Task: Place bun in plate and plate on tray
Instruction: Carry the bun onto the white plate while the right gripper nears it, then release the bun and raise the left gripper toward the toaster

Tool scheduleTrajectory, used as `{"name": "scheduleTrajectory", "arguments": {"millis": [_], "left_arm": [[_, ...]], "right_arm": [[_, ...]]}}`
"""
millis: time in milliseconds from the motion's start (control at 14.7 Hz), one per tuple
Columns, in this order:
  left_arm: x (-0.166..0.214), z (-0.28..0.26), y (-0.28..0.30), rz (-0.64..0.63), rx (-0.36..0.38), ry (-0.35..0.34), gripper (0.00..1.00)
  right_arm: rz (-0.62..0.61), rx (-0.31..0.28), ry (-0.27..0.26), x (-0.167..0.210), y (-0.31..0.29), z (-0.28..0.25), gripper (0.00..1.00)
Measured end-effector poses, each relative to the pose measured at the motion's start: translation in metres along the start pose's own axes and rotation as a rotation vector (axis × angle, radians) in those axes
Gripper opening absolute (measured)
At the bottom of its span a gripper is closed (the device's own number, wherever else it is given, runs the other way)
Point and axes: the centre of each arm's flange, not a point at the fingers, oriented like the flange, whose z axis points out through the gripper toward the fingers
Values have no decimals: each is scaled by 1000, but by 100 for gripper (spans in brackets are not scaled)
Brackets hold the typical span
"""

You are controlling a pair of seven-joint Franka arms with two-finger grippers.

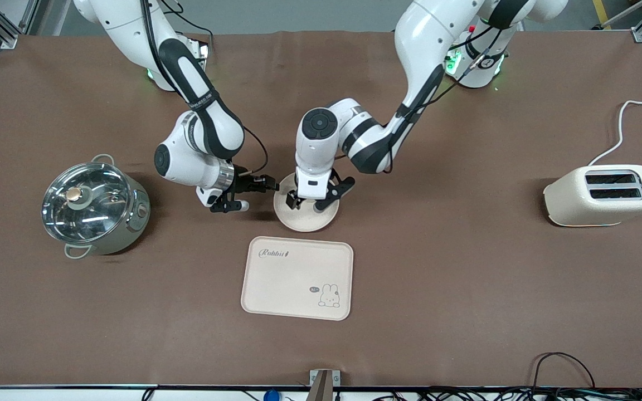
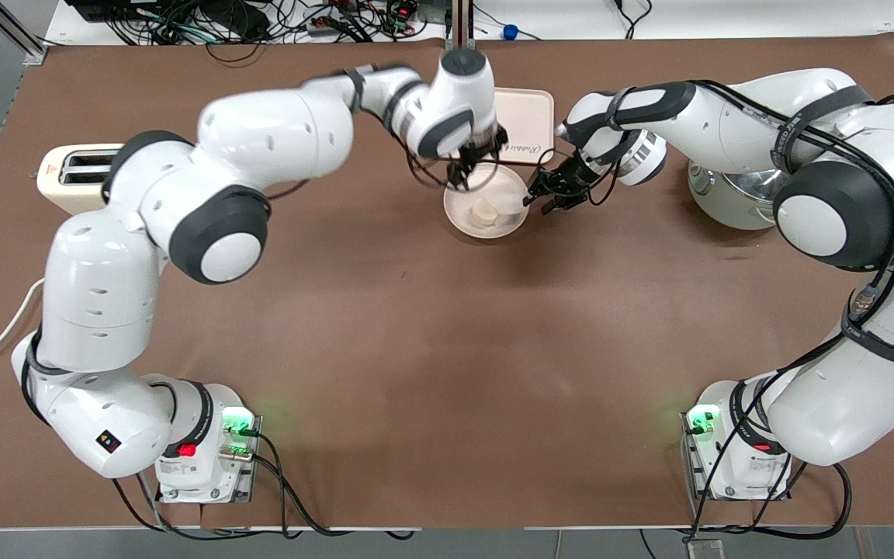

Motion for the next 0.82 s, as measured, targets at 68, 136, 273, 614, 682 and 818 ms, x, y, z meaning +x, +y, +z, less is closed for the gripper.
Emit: {"name": "scheduleTrajectory", "arguments": {"millis": [68,136,273,614,682,818], "left_arm": [[25,-25,2,17,15,16,100],[55,-52,-1,42,32,29,100],[119,-110,-17,100,68,47,100],[239,-237,-87,276,126,66,100],[257,-262,-103,313,125,73,100],[285,-311,-135,385,119,93,100]], "right_arm": [[-3,-2,1,0,-1,2,52],[-7,-6,4,1,-3,5,48],[-14,-15,5,1,-5,13,47],[-14,-20,6,10,-4,25,40],[-14,-20,7,12,-4,27,40],[-13,-20,9,16,-5,29,37]]}}
